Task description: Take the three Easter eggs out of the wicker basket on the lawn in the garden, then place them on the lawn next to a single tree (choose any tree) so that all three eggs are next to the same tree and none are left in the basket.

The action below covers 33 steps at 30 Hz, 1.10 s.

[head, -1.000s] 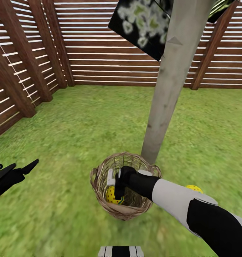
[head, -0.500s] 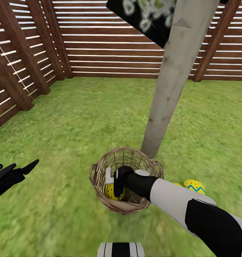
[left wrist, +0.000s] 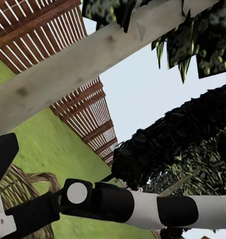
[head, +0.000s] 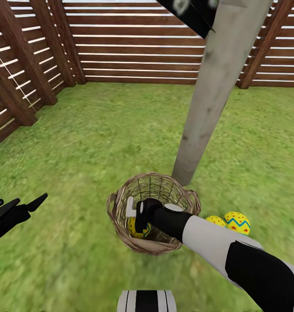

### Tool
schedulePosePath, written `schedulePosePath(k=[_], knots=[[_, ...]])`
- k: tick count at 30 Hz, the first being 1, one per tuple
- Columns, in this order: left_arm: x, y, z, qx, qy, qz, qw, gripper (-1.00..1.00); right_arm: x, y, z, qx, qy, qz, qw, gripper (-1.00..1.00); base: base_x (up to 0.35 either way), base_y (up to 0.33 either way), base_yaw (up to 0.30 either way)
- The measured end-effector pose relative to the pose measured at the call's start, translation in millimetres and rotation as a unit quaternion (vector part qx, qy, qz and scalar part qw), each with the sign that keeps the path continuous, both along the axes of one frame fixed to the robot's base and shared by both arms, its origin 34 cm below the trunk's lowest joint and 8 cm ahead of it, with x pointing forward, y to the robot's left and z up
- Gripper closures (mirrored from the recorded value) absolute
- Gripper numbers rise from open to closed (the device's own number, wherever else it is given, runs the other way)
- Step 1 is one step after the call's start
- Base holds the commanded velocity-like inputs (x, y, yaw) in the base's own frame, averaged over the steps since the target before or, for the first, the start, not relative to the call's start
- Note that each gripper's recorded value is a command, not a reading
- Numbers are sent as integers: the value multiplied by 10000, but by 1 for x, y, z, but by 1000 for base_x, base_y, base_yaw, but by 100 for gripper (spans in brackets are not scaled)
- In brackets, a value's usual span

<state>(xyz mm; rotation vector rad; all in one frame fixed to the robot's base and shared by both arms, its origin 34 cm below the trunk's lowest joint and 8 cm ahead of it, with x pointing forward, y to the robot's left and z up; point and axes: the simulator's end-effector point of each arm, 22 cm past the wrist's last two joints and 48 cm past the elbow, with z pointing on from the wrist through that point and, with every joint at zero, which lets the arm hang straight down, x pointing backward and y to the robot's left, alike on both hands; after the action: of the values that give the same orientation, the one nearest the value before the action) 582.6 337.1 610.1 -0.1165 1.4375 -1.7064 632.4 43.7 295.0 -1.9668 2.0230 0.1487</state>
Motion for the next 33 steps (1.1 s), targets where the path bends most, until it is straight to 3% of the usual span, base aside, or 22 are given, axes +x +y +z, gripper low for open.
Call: schedulePosePath(k=[33], knots=[[1,-6,-12,-129,29,64,9999,-100,-1,1,-8,23,72,-21,10000,-100,55,0,0]])
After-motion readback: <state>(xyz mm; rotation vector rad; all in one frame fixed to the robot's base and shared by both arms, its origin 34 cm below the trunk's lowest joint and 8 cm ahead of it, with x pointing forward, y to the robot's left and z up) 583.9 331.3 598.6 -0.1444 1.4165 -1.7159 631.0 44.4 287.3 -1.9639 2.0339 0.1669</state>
